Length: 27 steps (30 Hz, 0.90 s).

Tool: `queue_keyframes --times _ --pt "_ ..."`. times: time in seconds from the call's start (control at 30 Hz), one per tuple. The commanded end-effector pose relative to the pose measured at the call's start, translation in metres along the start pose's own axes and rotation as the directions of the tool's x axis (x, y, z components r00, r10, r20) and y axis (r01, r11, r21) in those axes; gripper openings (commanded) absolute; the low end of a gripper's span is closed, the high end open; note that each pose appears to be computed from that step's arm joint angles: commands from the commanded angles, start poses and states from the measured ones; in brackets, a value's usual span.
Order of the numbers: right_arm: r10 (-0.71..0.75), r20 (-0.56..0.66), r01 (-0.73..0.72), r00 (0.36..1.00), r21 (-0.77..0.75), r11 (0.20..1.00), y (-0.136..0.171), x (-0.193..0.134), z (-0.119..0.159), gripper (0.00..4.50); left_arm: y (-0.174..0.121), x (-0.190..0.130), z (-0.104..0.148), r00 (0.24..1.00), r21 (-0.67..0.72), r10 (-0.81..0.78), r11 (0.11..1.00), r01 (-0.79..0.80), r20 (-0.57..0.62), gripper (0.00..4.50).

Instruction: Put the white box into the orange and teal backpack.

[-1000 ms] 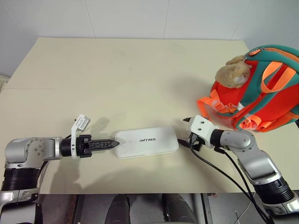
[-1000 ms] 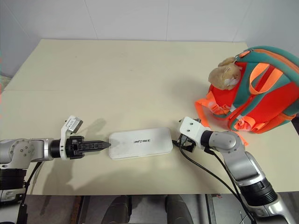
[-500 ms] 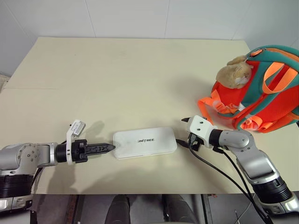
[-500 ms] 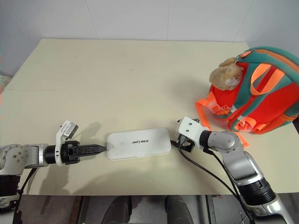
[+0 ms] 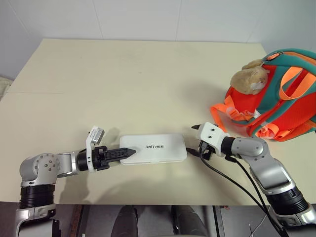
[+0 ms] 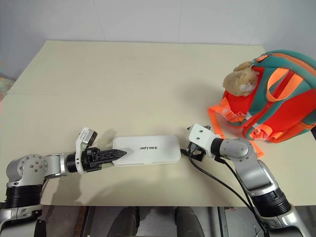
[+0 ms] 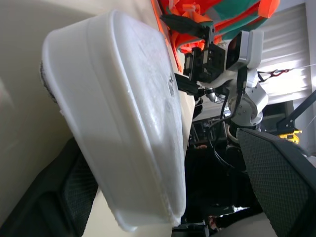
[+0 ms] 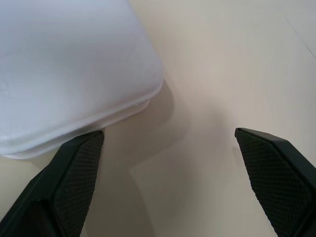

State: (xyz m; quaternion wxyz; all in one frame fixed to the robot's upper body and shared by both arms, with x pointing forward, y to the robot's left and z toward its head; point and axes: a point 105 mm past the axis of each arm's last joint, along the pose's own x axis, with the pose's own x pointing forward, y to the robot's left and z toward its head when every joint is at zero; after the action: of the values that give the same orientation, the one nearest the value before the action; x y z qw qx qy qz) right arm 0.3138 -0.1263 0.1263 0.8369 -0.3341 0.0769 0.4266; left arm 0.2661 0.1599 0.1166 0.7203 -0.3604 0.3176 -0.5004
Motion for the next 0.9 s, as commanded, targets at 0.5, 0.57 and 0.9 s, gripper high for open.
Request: queue_keyframes --times 0.5,0.57,0.9 --pt "-0.03 0.028 0.03 0.999 0.003 1.0 -0.005 -0.008 0.007 4.5 -0.008 -0.008 0.02 0.999 0.011 -0.03 1.0 0.029 0.028 1.4" --pt "-0.036 0.037 0.035 0.999 0.014 0.999 -0.005 -0.009 0.009 4.5 -0.009 -0.008 0.022 0.999 0.003 -0.035 0.999 0.035 0.034 1.4" --pt "-0.262 0.296 0.146 0.919 0.361 0.921 -0.022 -0.066 0.045 4.5 -0.036 -0.014 0.044 0.974 0.022 -0.157 0.988 0.156 0.161 1.4"
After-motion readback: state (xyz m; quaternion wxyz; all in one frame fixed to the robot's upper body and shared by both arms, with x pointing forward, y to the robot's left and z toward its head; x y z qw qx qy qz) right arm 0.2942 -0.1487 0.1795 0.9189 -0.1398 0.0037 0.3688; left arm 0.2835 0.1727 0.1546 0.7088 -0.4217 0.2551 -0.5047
